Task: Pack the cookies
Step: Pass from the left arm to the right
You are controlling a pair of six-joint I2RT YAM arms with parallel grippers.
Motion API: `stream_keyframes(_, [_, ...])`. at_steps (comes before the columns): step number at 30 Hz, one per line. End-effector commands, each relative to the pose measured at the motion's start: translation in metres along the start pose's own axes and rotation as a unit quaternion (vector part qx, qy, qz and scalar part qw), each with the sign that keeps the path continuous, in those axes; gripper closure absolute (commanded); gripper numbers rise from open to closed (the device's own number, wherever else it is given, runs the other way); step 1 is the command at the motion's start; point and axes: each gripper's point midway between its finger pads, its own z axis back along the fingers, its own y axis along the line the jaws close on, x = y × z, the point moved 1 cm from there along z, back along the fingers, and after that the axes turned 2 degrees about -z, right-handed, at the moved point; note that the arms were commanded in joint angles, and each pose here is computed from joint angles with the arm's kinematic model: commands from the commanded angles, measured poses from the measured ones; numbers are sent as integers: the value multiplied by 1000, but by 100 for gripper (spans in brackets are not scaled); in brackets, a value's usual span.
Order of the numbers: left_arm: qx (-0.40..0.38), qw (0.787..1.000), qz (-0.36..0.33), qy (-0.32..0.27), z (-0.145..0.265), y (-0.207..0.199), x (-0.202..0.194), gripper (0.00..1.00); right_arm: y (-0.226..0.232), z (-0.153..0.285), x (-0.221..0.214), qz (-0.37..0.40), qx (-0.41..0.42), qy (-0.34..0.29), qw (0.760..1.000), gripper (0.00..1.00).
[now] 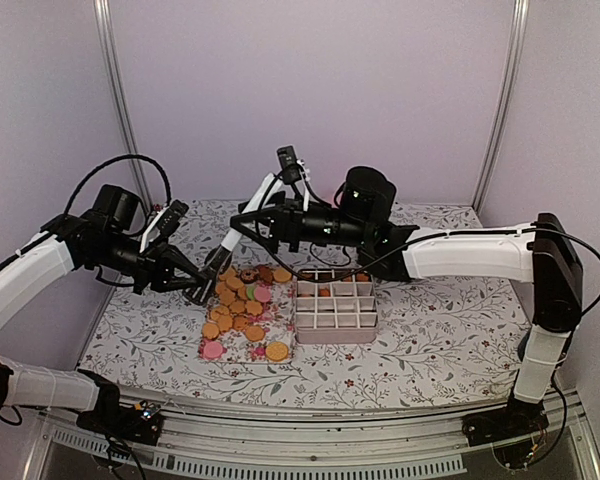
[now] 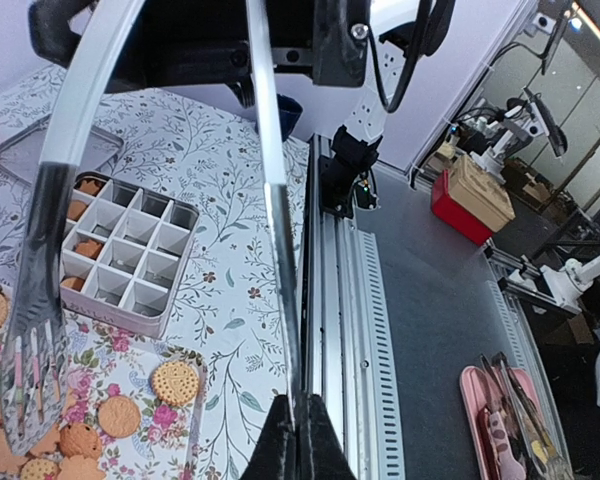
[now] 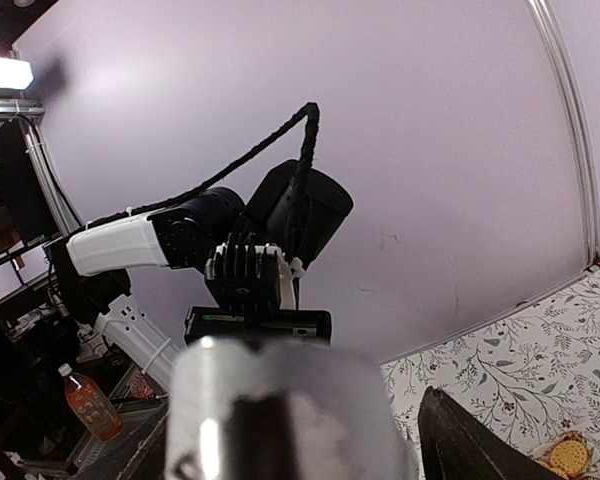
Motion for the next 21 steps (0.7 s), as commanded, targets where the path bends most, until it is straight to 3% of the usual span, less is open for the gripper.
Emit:
stream_keyframes(1, [-10, 999, -48, -19, 3, -8, 20, 100, -9, -11, -22, -31, -4, 39, 999, 23])
stream_keyframes(9, [5, 999, -53, -4, 2, -4, 11, 100, -17, -8, -17, -57, -3, 60, 997, 36])
stream_keyframes(21, [17, 998, -60, 7, 2, -1, 6, 100, -15, 7, -19, -46, 2, 122, 991, 38])
